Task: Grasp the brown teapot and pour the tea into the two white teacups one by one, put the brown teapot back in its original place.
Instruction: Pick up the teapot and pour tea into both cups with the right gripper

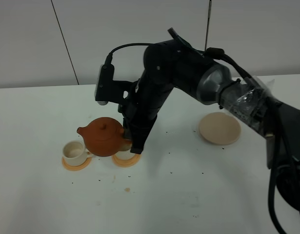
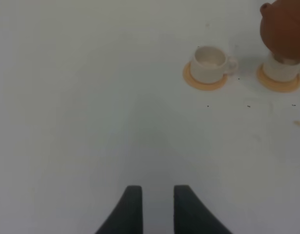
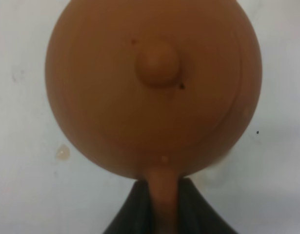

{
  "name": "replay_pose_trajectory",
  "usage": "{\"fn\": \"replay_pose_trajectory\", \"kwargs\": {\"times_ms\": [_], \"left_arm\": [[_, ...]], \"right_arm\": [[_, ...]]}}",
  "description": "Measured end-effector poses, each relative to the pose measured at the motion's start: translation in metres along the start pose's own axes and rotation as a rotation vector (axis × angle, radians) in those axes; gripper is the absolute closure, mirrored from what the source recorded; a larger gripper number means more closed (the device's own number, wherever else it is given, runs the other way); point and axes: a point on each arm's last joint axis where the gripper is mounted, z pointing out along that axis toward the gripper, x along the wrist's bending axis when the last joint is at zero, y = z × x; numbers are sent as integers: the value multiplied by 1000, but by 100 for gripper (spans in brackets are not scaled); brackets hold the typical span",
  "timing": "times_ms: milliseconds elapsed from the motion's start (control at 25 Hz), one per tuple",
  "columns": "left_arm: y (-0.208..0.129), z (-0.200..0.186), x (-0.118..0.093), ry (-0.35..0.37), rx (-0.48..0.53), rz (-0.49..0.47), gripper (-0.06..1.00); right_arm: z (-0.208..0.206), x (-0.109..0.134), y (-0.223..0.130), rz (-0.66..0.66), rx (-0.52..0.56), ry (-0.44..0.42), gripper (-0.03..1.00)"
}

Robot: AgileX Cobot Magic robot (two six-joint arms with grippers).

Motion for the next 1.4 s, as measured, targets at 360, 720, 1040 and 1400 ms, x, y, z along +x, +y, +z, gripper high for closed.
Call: {"fn": "replay_pose_trajectory", "kwargs": {"times_ms": [360, 720, 1040, 1400], "left_arm": [[0, 0, 0, 0, 0, 0, 71], [0, 0, 0, 0, 0, 0, 71], [0, 0, 0, 0, 0, 6, 71], [0, 0, 0, 0, 1, 2, 71]], "right_arm": [[20, 6, 15, 67, 96, -1, 87], [21, 6, 15, 130, 107, -14, 87], [24, 17, 26, 118, 121, -19, 87], [27, 30, 38, 81, 123, -13, 87]]}}
